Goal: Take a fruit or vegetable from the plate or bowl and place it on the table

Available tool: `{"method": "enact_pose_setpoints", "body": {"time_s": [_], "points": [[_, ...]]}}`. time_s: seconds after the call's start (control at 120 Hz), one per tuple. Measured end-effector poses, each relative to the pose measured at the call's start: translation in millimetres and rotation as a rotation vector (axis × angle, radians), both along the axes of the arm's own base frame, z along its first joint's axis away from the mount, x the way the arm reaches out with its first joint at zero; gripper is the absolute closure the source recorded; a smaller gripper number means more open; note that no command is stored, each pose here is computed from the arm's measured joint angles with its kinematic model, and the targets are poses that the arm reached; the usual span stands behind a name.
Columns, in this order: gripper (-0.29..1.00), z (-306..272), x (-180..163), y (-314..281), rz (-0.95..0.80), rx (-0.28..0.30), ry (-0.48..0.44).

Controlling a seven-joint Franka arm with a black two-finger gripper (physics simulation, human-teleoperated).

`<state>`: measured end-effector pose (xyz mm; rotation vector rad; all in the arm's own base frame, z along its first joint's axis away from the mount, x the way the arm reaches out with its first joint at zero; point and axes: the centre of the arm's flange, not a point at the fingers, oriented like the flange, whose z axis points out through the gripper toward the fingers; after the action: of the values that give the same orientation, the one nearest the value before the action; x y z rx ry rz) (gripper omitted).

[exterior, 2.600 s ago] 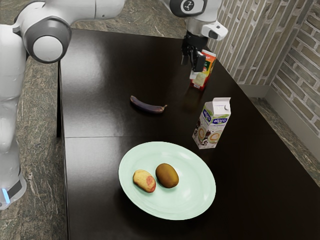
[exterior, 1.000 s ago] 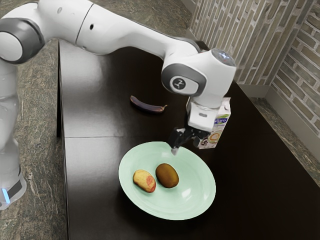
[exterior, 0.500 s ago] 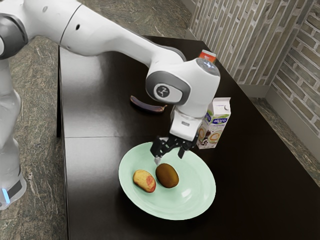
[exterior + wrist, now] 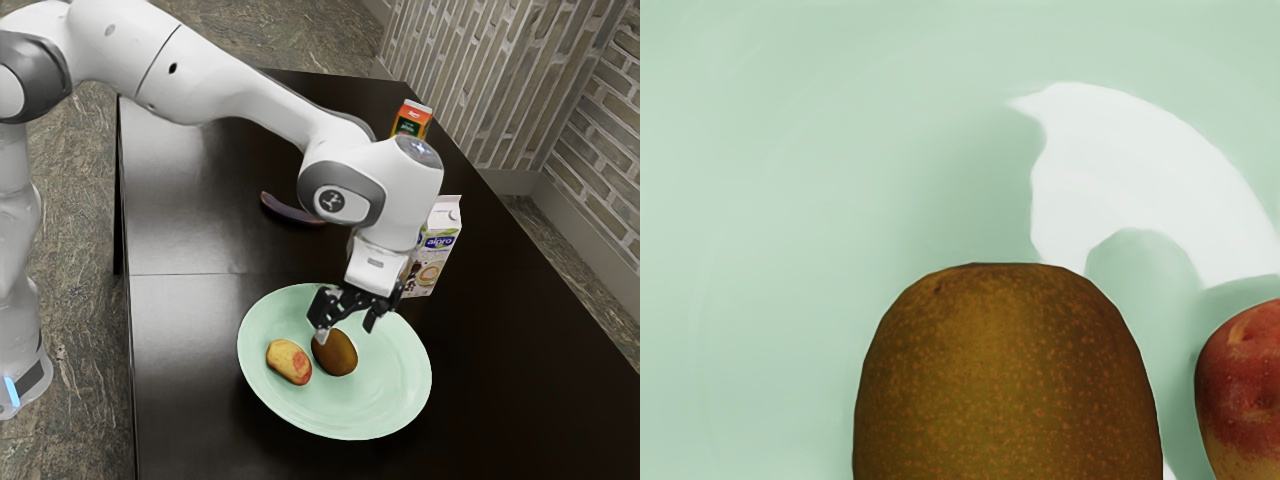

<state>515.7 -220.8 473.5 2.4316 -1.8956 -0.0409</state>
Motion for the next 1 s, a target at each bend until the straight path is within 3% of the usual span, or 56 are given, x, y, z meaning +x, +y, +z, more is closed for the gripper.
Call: {"method": "enact_pose_setpoints", "body": {"time_s": [0.783, 0.917, 1.0], "points": [[0.00, -41, -2, -11, -0.018, -0.015, 0.045], [0.25, -48, -4, -10, -0.002, -0.011, 0.053], [0.31, -47, -4, -11, 0.008, -0.009, 0.046]]}}
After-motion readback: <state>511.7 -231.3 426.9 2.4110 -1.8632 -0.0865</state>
